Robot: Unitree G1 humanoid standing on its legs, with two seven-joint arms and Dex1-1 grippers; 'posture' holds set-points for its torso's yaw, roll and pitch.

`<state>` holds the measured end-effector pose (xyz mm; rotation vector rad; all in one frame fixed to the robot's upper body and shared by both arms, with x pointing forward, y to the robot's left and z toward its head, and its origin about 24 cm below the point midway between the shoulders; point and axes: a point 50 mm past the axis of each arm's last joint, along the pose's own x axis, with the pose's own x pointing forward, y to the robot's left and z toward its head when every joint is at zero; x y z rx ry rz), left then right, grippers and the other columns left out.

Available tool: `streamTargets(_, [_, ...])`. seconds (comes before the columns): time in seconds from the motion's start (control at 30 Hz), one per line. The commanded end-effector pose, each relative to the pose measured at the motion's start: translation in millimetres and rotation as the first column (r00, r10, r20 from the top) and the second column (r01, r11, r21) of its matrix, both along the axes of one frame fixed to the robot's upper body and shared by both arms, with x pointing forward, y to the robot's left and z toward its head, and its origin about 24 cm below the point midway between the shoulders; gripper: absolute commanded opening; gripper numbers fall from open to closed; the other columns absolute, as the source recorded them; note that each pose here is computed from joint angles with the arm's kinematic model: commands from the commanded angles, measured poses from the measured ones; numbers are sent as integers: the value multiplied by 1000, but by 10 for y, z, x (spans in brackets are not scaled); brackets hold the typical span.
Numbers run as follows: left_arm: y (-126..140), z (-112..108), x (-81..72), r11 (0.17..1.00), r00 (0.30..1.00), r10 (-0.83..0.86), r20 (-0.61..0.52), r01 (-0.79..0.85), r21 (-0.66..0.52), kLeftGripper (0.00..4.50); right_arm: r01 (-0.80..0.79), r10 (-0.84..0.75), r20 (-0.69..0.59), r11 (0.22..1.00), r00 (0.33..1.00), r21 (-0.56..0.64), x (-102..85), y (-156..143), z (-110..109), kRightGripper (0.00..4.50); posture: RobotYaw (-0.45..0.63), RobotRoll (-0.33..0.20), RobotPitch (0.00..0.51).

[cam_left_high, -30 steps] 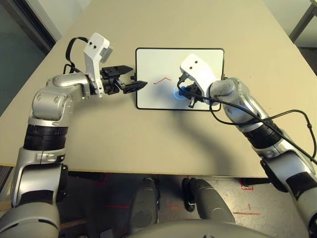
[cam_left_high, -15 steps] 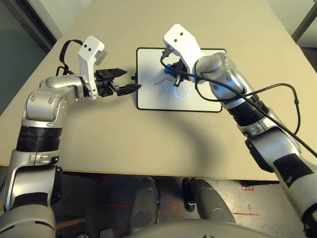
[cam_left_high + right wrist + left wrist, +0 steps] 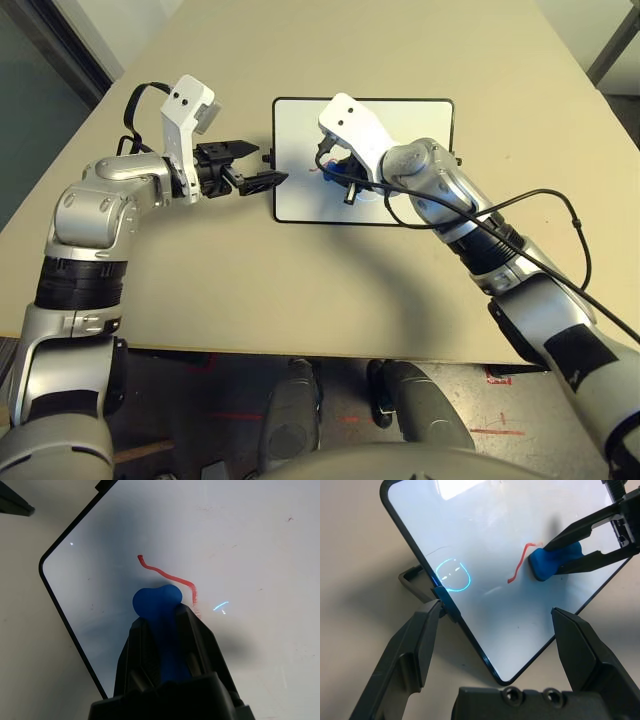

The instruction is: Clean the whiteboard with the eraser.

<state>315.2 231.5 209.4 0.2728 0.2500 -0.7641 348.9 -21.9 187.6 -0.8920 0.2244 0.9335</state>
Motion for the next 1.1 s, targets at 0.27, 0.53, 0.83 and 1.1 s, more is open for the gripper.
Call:
streamTargets(0.27, [-34,-49,-18,1000,1000,-14,-19,14,-12,4500,103,-105,63,994,993,37,236,-113,254,637,28,0,149])
streamTargets(0.53, [-53,-56,-19,1000,1000,-19,-21,18,-18,4500,43,-43,-16,999,999,10,81,23,21,617,33,0,151])
streamTargets(0.83, [-43,-55,-44,1000,1000,-14,-25,14,-18,4500,-3,2,-72,1000,997,-12,-46,119,-155,617,48,0,154])
streamTargets(1.1, [-60,-61,-50,1000,1000,-16,-26,15,-20,4500,57,-62,54,995,997,78,201,142,272,617,49,0,150])
